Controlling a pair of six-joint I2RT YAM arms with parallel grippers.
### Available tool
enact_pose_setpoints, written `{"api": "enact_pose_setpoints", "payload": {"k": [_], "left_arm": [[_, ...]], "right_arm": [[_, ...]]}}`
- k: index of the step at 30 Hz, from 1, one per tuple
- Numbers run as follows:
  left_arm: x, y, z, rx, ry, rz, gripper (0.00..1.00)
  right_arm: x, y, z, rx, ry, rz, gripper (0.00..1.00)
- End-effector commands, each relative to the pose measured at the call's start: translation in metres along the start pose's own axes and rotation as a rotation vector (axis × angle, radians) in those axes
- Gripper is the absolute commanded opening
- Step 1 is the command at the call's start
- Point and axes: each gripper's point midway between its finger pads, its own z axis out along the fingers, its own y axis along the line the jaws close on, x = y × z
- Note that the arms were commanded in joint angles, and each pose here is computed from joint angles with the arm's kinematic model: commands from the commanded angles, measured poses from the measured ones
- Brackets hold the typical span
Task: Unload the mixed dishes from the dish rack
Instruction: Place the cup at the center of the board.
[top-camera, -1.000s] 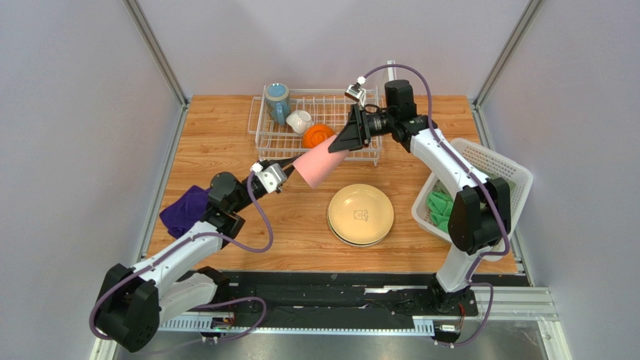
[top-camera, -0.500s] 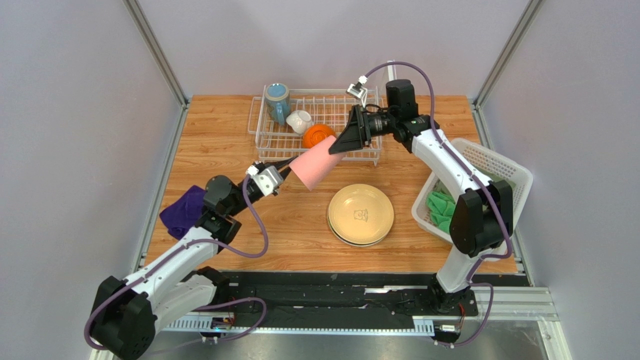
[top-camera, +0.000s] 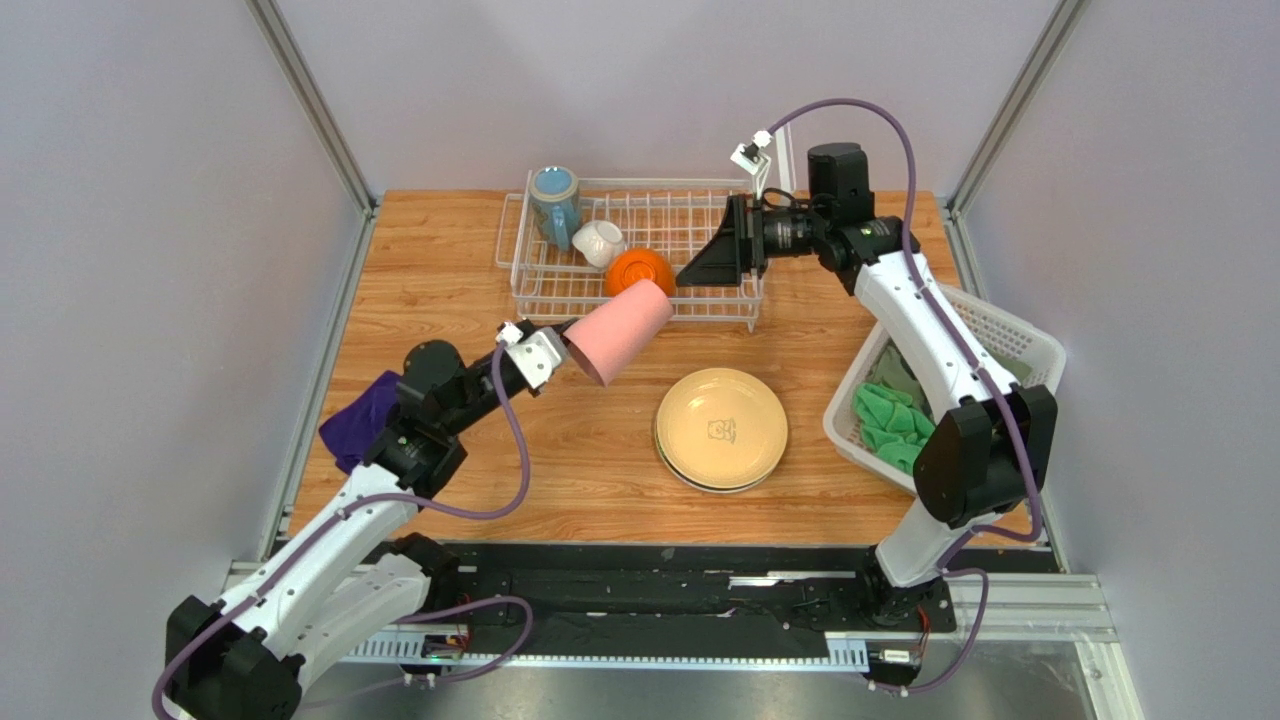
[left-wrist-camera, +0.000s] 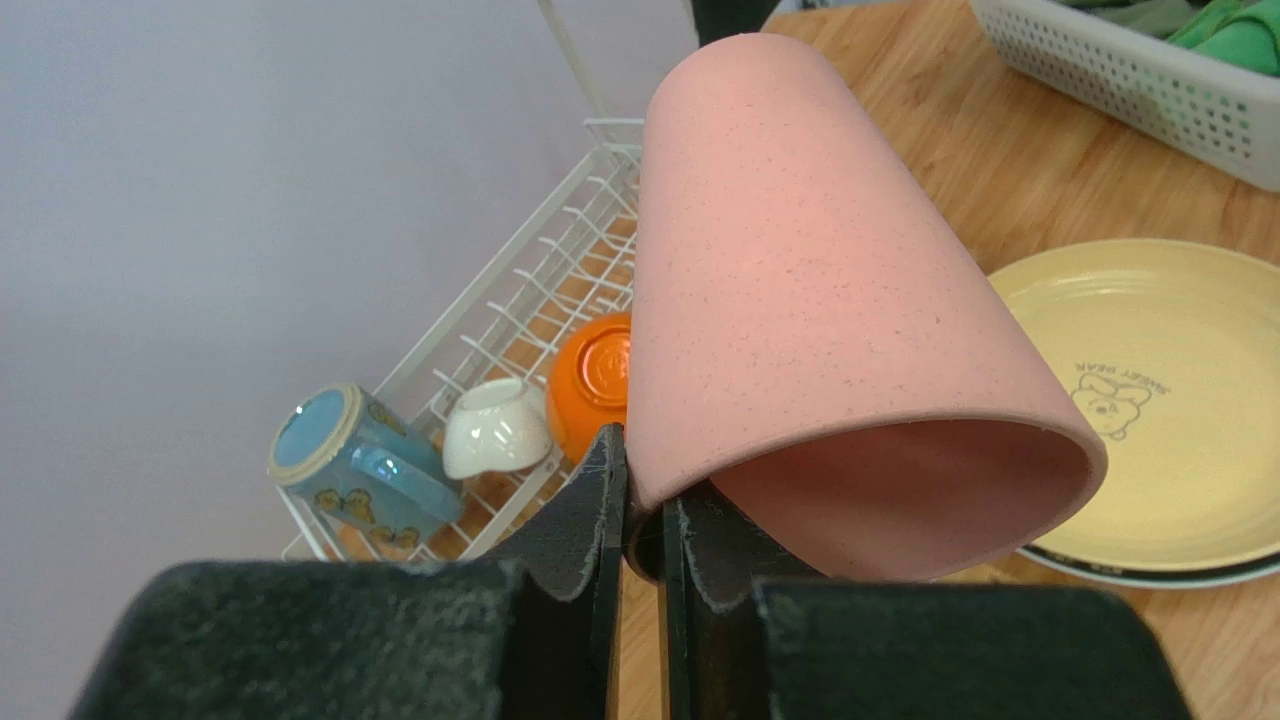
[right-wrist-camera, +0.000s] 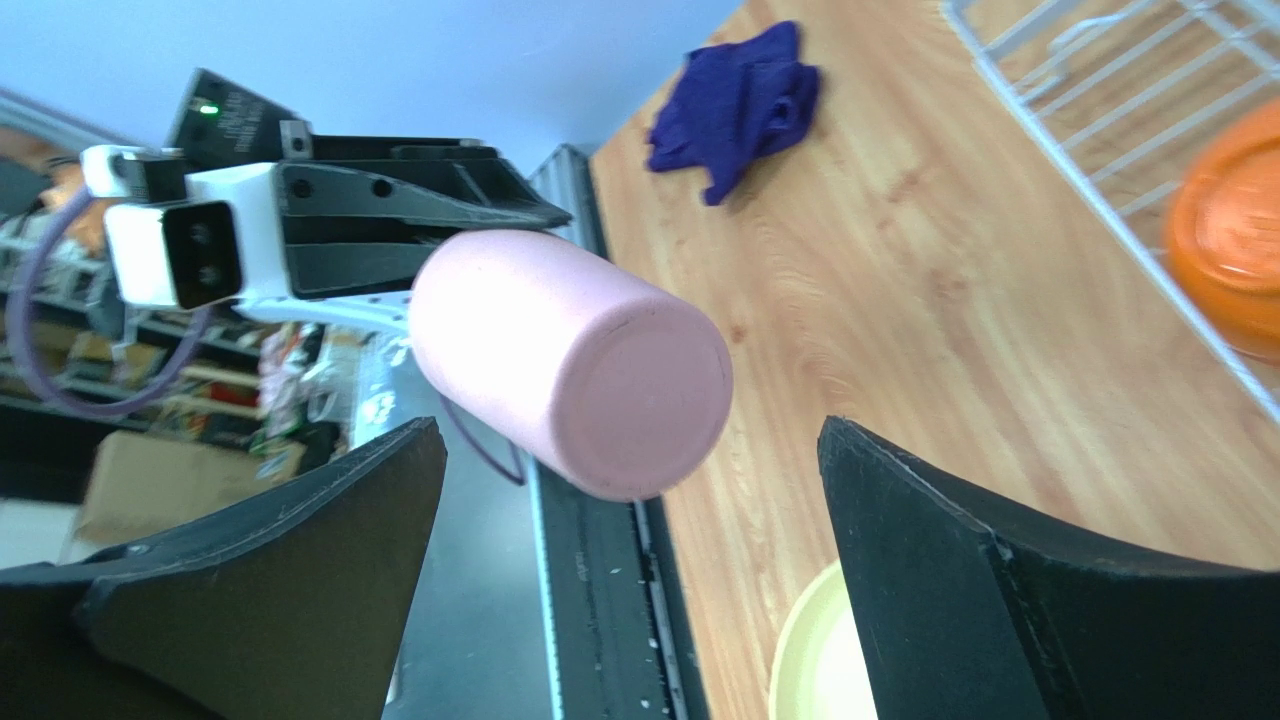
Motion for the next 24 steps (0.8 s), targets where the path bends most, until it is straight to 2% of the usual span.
{"api": "enact_pose_setpoints", "payload": {"k": [1, 6, 13, 17, 24], "left_arm": [[-0.002, 0.012, -0.009, 0.014, 0.139, 0.038, 0.00], [0.010, 0.009, -0.017, 0.099, 0.298, 0.056, 0.00], [0.019, 0.014, -0.027, 0.215, 0.529, 0.065, 0.00], [0.042, 0.012, -0.023, 0.296, 0.683, 0.030, 0.00], [0.084, 0.004, -0.014, 0.391, 0.927, -0.070, 0.00]], "right_arm": [[-0.013, 0.003, -0.019, 0.173, -0.036, -0.148, 0.99], [-0.011, -0.019, -0.029, 0.325, -0.057, -0.171, 0.99], [-0.005, -0.037, -0.043, 0.444, -0.080, -0.181, 0.99], [-0.009, -0.051, -0.060, 0.583, -0.131, -0.220, 0.99], [-0.004, -0.058, -0.069, 0.635, -0.141, -0.241, 0.99]]}}
